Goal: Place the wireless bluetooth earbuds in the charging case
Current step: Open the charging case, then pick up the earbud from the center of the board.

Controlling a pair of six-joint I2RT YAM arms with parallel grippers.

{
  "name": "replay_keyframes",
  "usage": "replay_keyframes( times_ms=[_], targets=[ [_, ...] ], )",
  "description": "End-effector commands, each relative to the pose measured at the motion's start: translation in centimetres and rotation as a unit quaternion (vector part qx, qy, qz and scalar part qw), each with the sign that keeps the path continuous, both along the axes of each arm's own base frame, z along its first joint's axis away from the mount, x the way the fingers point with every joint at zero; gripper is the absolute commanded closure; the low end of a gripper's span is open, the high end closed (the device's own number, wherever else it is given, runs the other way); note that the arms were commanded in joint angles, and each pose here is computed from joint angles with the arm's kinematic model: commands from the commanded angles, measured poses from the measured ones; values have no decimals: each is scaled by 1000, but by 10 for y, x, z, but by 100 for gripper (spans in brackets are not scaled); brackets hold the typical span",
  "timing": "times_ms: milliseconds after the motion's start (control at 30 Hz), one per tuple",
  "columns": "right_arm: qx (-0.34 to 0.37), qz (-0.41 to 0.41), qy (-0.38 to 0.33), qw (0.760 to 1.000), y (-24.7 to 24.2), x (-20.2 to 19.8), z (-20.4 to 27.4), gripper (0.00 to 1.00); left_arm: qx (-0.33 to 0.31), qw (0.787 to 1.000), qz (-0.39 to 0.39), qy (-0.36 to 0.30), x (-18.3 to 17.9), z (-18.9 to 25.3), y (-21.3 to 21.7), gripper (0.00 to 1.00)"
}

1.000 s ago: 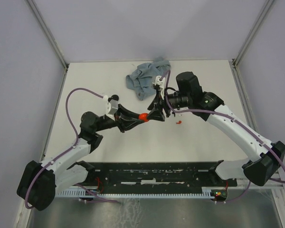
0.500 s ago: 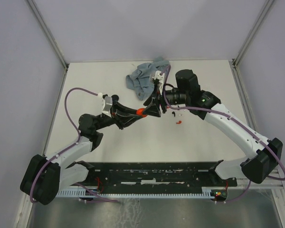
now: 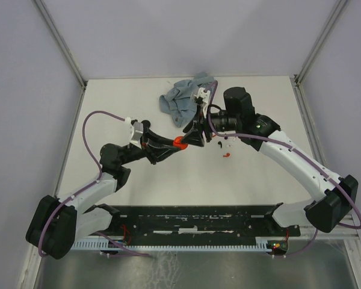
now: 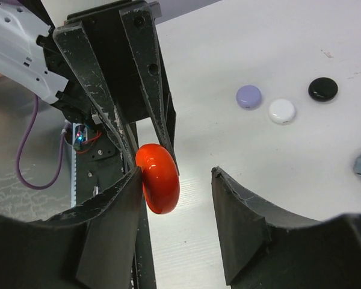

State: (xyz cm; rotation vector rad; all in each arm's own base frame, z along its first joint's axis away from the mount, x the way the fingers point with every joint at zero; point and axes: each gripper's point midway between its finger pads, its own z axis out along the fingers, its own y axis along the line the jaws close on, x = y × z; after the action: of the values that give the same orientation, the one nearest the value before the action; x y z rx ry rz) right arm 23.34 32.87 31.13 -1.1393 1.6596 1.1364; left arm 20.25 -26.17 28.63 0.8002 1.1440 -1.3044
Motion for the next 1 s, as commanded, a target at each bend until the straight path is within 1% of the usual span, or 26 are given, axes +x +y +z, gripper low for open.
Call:
replay_keyframes(
  times_ms=[0, 200, 333, 400, 533, 667, 700, 733, 800, 867, 967],
  targets=[
    [21, -58, -46, 997, -4, 30, 29, 43, -3, 998, -37, -56, -17, 19, -2, 97],
    [14, -70, -33, 997, -5, 35, 29, 42, 3, 997, -40, -58, -18, 18, -2, 97],
    [11, -83, -26, 996, -7, 37, 33, 40, 14, 997, -33, -67, -16, 15, -1, 97],
    [3, -106, -20, 994, -12, 41, 33, 36, 25, 996, -28, -79, -16, 13, -1, 97],
    [-30, -173, -3, 984, -29, 50, 23, 26, 66, 993, 15, -101, -4, 5, 4, 97],
    [-57, -210, -6, 976, -45, 54, -1, 23, 104, 985, 73, -118, 11, 1, 13, 97],
    [-59, -234, -8, 970, -53, 55, -4, 21, 108, 982, 84, -126, 13, -2, 15, 97],
    [-65, -271, 2, 960, -62, 60, -12, 16, 108, 980, 96, -139, 15, -1, 18, 97],
    [-94, -317, 13, 944, -80, 64, -26, 8, 111, 974, 118, -156, 18, -5, 22, 97],
    [-139, -335, 30, 931, -94, 61, -44, 6, 113, 970, 136, -167, 21, -5, 27, 97],
    [-197, -375, 75, 903, -112, 58, -77, 6, 118, 967, 158, -163, 26, -9, 32, 97]
  ],
)
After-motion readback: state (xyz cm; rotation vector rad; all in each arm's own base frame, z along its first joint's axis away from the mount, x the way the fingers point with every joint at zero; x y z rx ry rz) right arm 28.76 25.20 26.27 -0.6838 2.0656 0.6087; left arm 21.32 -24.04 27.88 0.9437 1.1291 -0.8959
